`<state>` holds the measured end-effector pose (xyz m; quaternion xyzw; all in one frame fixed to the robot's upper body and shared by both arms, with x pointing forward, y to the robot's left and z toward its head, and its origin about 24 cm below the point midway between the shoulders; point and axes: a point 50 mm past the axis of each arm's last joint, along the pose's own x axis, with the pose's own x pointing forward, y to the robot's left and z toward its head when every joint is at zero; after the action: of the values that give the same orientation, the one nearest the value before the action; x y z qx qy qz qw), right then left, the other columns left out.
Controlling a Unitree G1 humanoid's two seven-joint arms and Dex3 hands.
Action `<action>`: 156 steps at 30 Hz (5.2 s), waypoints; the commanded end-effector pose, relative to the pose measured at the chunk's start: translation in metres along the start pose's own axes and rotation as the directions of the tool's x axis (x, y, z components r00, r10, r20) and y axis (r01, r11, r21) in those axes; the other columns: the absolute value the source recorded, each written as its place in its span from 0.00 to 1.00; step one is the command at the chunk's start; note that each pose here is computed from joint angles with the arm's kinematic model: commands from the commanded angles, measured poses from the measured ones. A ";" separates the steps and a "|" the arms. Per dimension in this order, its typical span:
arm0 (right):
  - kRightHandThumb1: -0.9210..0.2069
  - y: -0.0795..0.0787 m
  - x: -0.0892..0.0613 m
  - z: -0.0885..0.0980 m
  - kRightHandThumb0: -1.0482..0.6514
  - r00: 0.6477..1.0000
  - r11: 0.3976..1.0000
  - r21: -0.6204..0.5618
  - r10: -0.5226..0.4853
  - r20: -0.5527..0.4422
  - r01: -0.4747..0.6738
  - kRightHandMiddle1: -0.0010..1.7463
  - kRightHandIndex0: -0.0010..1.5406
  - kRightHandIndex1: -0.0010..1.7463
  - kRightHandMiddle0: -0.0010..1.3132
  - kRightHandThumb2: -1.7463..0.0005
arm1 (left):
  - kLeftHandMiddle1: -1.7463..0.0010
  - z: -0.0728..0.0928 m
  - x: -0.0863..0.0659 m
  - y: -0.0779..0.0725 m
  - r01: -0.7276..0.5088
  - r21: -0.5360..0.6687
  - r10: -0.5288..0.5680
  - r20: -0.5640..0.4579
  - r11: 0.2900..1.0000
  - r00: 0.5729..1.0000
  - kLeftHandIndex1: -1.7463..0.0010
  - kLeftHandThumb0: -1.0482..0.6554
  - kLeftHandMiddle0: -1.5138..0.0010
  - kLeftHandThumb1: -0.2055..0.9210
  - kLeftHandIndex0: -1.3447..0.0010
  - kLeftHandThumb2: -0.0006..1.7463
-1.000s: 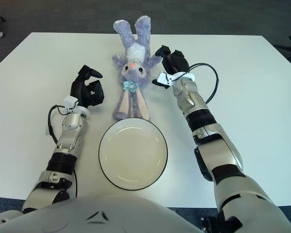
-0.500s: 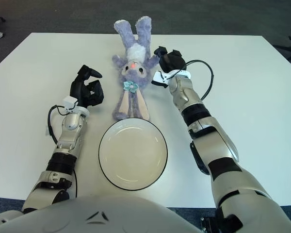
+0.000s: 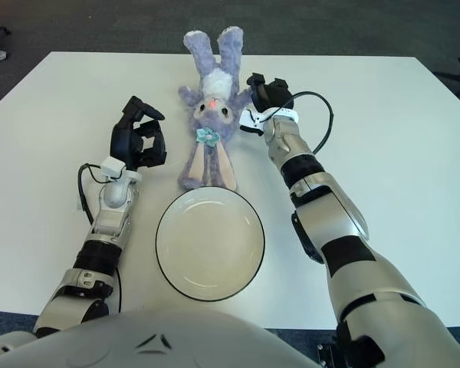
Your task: Put the doll into the plate.
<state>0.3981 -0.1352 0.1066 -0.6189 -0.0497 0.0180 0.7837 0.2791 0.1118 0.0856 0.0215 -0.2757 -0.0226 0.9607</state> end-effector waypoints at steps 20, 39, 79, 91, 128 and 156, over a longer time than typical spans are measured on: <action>0.39 0.007 -0.005 -0.003 0.66 0.974 0.976 0.003 -0.218 0.060 0.218 0.83 0.38 0.88 0.27 0.44 | 0.00 -0.024 -0.042 0.003 -0.034 0.051 0.040 -0.125 0.998 0.991 0.00 0.36 0.33 0.61 0.64 0.64; 0.54 0.005 -0.008 -0.006 0.62 0.960 0.956 0.128 -0.275 0.060 0.265 0.88 0.46 0.90 0.40 0.31 | 0.00 -0.024 -0.042 0.002 -0.025 0.050 0.032 -0.132 0.998 0.991 0.00 0.36 0.32 0.61 0.64 0.63; 0.39 0.008 -0.011 -0.010 0.62 0.946 0.947 -0.021 -0.319 0.063 0.321 0.75 0.27 0.72 0.16 0.52 | 0.00 -0.024 -0.044 0.002 -0.010 0.049 0.017 -0.144 0.999 0.989 0.00 0.37 0.31 0.62 0.65 0.62; 0.71 0.000 -0.007 -0.005 0.45 0.932 0.924 -0.123 -0.356 0.075 0.362 0.67 0.11 0.47 0.01 0.32 | 0.00 -0.026 -0.042 0.003 -0.006 0.051 0.013 -0.145 0.999 0.989 0.00 0.37 0.32 0.63 0.65 0.62; 0.72 -0.017 0.010 0.019 0.45 0.966 0.952 -0.168 -0.255 0.036 0.257 0.42 0.08 0.45 0.00 0.35 | 0.00 -0.025 -0.044 0.003 0.005 0.057 0.004 -0.145 0.998 0.989 0.00 0.36 0.31 0.62 0.65 0.63; 0.75 -0.004 0.013 0.034 0.57 0.995 0.984 -0.167 -0.038 0.092 0.053 0.58 0.10 0.50 0.00 0.27 | 0.00 -0.022 -0.046 0.004 -0.013 0.051 0.019 -0.133 0.999 0.991 0.00 0.36 0.31 0.61 0.64 0.63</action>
<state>0.4059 -0.1055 0.1140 -0.6778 -0.0982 0.0115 0.7285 0.2740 0.1087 0.0918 0.0390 -0.3097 -0.0205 0.9498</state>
